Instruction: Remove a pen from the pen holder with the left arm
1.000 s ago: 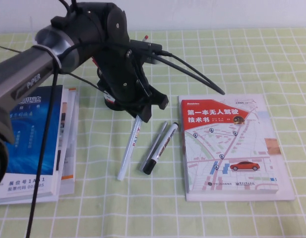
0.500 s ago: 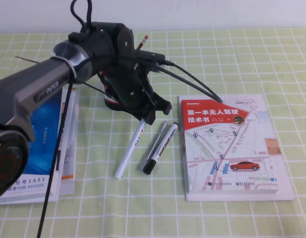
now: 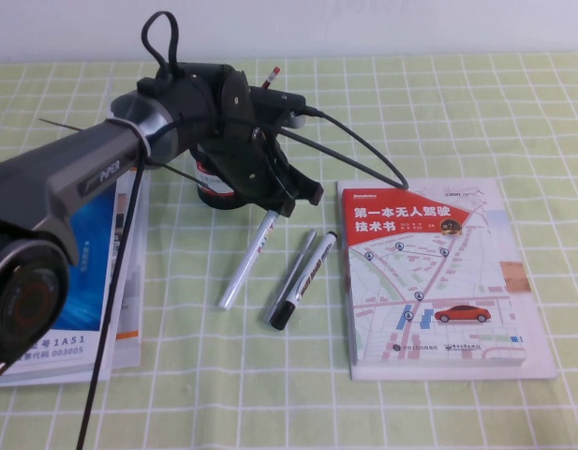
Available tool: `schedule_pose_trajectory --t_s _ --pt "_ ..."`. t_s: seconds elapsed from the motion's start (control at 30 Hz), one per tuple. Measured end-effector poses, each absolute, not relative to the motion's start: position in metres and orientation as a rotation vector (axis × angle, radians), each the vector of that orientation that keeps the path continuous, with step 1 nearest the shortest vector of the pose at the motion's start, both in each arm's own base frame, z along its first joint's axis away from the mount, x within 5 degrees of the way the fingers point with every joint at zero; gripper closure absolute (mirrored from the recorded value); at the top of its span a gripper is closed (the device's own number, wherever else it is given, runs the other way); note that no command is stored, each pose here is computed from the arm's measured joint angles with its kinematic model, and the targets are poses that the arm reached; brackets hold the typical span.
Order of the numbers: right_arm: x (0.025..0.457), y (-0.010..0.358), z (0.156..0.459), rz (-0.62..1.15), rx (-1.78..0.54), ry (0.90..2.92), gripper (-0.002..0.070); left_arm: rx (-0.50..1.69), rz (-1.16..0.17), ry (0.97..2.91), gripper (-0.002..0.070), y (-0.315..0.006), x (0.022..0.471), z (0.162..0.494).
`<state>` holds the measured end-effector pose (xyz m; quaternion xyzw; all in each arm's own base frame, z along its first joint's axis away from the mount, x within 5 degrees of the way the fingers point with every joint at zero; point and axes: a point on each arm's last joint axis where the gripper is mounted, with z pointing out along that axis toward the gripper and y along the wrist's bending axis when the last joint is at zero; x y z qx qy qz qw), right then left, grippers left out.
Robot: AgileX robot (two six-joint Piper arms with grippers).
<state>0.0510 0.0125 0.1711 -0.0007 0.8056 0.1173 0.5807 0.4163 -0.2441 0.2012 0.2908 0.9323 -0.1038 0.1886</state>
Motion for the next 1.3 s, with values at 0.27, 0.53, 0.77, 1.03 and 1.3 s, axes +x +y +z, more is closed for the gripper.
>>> schedule_pose_trajectory --t_s 0.27,0.53,0.77,1.03,1.3 --pt "0.051 0.013 0.171 0.274 -0.002 1.882 0.0690 0.882 -0.328 2.588 0.0519 -0.247 0.416 0.201" --pt "0.051 0.013 0.171 0.274 -0.002 1.882 0.0690 0.891 -0.335 2.593 0.0320 -0.247 0.415 0.201" --pt "0.051 0.013 0.171 0.274 -0.002 1.882 0.0690 0.893 -0.348 2.617 0.0305 -0.245 0.409 0.213" --pt "0.051 0.013 0.171 0.274 -0.002 1.882 0.0690 0.870 -0.324 2.577 0.0384 -0.243 0.384 0.271" --pt "0.051 0.013 0.171 0.274 -0.002 1.882 0.0690 0.914 -0.268 2.510 0.0657 -0.238 0.351 0.308"
